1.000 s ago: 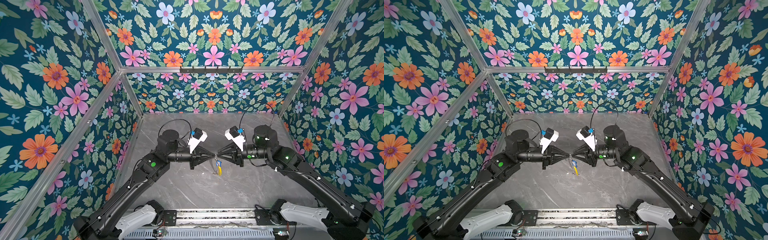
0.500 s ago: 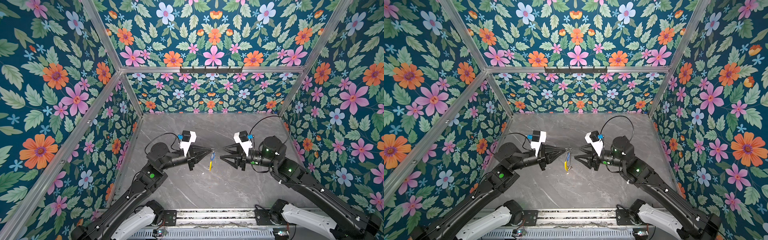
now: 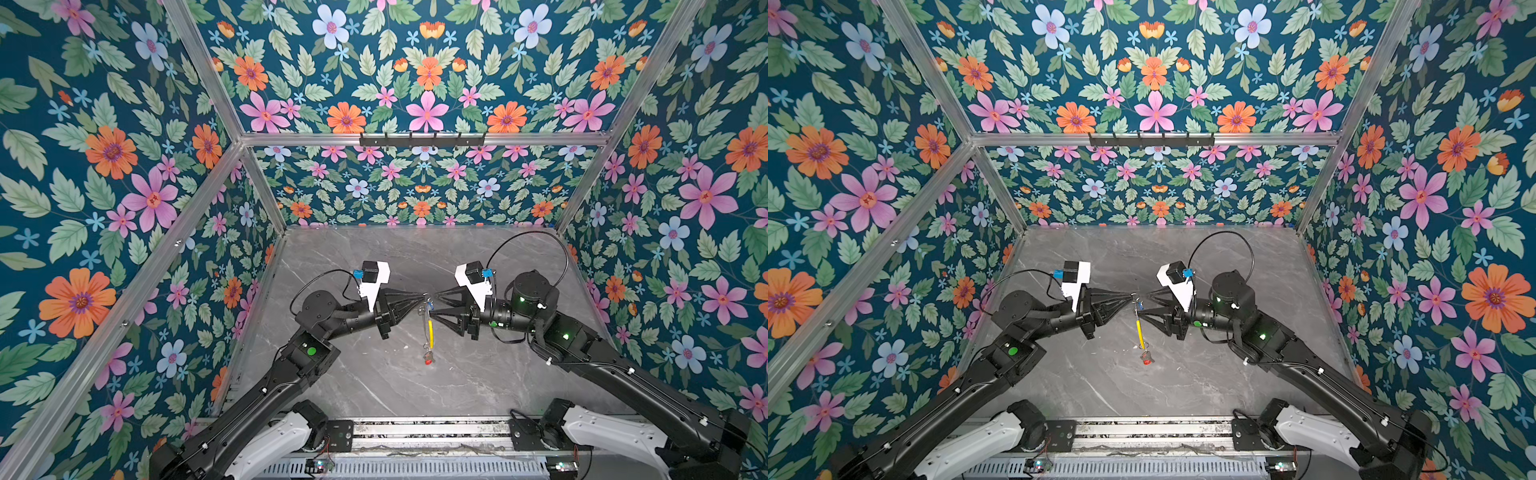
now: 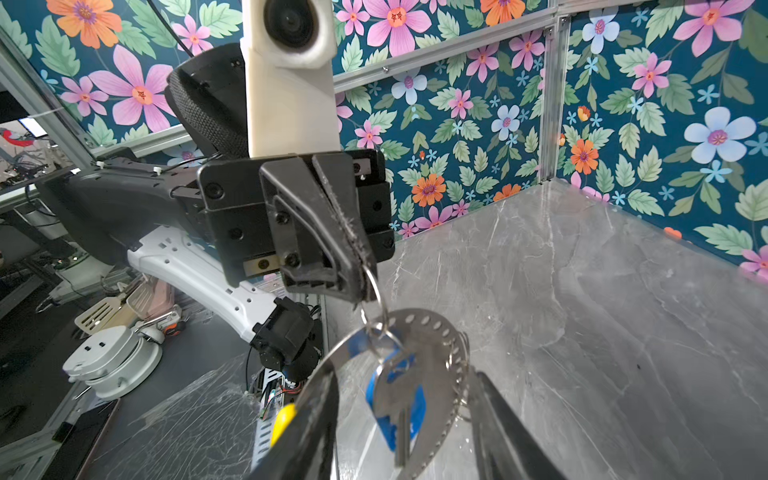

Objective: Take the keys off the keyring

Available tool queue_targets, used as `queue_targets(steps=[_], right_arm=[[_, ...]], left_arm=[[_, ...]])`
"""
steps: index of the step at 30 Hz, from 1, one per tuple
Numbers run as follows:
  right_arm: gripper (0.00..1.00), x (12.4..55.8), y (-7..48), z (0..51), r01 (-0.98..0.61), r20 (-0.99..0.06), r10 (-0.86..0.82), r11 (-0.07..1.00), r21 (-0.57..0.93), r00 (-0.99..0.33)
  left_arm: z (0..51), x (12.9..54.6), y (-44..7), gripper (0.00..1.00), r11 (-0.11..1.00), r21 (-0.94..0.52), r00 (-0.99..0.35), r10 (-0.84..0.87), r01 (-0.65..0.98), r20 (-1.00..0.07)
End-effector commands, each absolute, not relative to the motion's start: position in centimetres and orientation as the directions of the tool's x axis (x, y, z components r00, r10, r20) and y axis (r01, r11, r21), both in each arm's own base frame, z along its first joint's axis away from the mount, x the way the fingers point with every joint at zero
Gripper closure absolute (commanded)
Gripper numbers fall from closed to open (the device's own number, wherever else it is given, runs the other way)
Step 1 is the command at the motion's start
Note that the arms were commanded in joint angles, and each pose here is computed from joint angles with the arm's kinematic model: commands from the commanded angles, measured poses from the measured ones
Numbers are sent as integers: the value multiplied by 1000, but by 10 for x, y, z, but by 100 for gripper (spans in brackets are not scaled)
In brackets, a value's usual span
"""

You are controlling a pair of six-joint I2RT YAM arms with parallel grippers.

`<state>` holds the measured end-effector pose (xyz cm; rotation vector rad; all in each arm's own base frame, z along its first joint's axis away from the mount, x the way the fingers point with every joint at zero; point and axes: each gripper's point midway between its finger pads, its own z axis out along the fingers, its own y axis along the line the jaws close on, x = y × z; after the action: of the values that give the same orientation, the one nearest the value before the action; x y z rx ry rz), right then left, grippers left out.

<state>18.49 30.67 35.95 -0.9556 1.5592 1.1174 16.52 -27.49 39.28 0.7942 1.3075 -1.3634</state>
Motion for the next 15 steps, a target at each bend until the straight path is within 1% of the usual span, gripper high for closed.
queue_targets(steps=[1,6,9,15], right_arm=[[55,187,310,366,-946,-977,-50,267,186,-207],[65,187,313,364,-948,-975,-58,252,193,-214],[68,188,314,363,-947,-975,-61,257,190,-212],[82,188,314,361,-947,-974,-72,259,189,-214]], left_arm=[[404,160,-274,100,107,-238,-204,-261,965,-944],[406,161,-272,100,121,-240,-199,-275,963,-940],[406,161,-271,100,118,-242,-201,-281,963,-939],[405,162,-270,100,132,-245,-200,-288,960,-937]])
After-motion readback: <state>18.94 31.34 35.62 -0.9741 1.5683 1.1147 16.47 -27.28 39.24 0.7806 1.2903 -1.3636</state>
